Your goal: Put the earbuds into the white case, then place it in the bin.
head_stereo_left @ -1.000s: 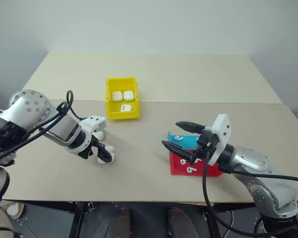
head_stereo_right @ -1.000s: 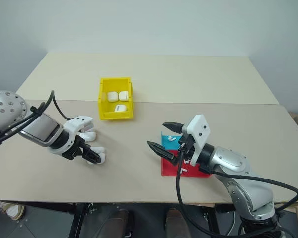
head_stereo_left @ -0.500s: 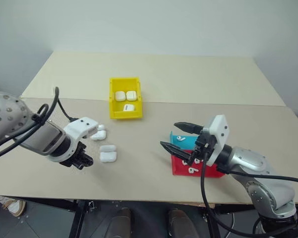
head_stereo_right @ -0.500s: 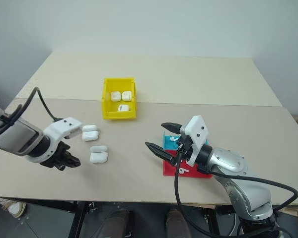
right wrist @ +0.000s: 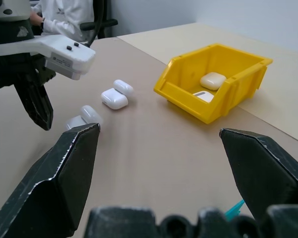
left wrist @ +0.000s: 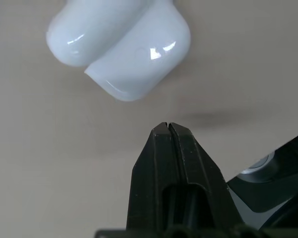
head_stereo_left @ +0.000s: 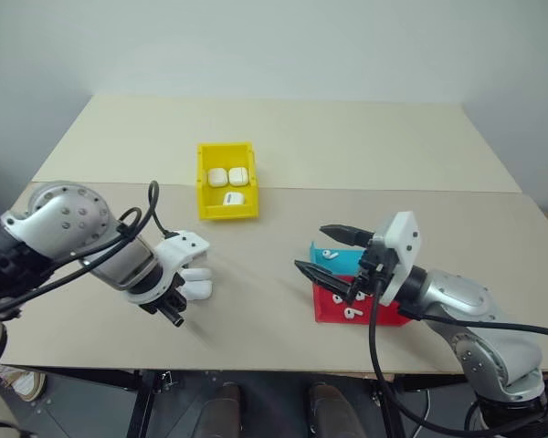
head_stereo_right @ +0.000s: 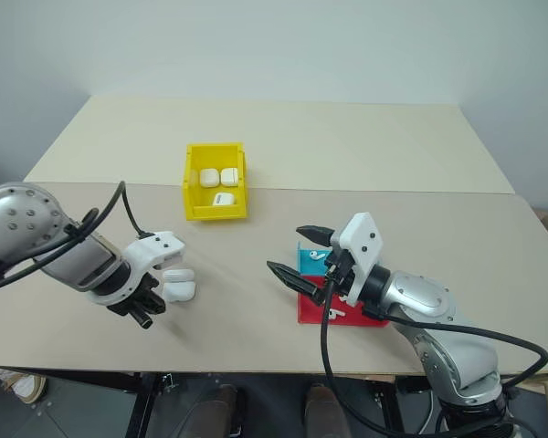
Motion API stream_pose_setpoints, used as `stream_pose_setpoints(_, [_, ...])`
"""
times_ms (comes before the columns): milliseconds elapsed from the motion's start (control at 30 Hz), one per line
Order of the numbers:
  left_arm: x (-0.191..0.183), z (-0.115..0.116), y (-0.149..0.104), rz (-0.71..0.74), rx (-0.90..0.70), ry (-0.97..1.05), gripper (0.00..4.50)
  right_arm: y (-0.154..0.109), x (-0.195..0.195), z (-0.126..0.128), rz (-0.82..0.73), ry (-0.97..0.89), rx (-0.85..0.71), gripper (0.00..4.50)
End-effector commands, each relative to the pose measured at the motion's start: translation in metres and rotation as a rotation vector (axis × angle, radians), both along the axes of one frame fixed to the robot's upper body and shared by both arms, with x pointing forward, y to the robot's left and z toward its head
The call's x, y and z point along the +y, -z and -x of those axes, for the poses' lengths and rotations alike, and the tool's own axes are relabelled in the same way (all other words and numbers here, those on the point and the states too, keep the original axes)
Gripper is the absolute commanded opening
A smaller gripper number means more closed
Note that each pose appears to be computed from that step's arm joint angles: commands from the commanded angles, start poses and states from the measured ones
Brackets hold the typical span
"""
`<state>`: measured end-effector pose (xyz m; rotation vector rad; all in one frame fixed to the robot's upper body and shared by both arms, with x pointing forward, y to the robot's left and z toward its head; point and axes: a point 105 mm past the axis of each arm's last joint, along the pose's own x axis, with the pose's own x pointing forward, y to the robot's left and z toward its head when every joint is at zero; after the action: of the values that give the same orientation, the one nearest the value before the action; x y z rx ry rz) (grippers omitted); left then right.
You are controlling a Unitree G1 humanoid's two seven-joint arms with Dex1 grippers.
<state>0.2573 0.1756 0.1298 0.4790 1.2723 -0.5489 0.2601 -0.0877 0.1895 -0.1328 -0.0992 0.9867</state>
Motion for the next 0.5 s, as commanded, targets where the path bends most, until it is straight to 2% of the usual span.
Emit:
stream_pose_setpoints(33, [0.0,-0.009,0.003,-0.003,-0.043,-0.031,0.03,-0.014,0.001,0.003,-0.013,-0.011,-0.065,4.5])
stream_pose_setpoints(167, [0.001,-0.013,0.011,-0.015,-0.061,-0.053,0.03,-0.015,0.0,0.004,-0.014,-0.01,-0.067,4.5])
stream_pose_setpoints(300, [0.005,-0.014,0.007,-0.03,-0.079,-0.052,0.03,-0.015,0.001,0.005,-0.018,-0.015,-0.064,4.5])
stream_pose_setpoints(500, [0.009,-0.03,0.0,-0.04,-0.142,-0.1,0.03,-0.014,0.003,0.006,-0.021,-0.027,-0.061,4.5])
